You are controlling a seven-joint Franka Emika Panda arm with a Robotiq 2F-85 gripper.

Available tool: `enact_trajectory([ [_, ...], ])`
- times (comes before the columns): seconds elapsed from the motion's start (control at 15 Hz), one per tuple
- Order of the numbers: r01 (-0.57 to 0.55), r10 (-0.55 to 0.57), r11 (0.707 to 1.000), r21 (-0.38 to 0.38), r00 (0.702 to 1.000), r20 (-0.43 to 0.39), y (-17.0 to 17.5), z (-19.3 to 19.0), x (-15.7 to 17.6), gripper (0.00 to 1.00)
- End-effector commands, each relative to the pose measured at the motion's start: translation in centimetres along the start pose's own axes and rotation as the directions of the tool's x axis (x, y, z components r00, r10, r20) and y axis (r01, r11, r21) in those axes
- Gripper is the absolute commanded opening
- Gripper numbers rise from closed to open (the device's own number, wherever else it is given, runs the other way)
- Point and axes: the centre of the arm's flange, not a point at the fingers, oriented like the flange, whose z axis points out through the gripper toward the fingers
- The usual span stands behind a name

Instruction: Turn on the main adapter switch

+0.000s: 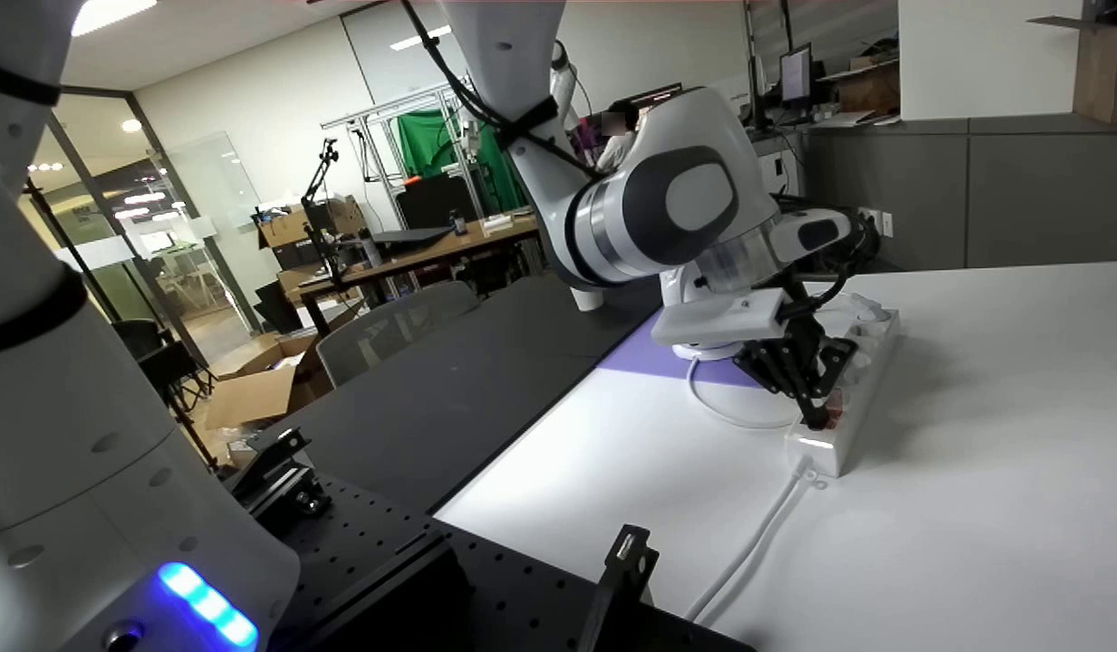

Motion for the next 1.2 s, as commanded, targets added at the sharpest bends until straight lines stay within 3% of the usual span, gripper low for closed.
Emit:
enact_trajectory([
  [0.0, 0.016, -0.016, 1.0, 0.002, 0.999, -0.033, -0.3, 0.8, 0.0, 0.0],
  [0.27, 0.0, -0.001, 0.998, 0.069, 1.0, 0.01, 1.5, 2.0, 1.1, 0.0],
  [0.47, -0.036, 0.018, 0.985, 0.167, 0.994, 0.107, 3.9, 3.6, 2.5, 0.0],
  [0.73, -0.116, 0.06, 0.954, 0.277, 0.978, 0.202, 7.2, 5.6, 3.8, 0.0],
  [1.13, -0.172, 0.064, 0.897, 0.408, 0.962, 0.265, 9.7, 6.8, 4.2, 0.0],
])
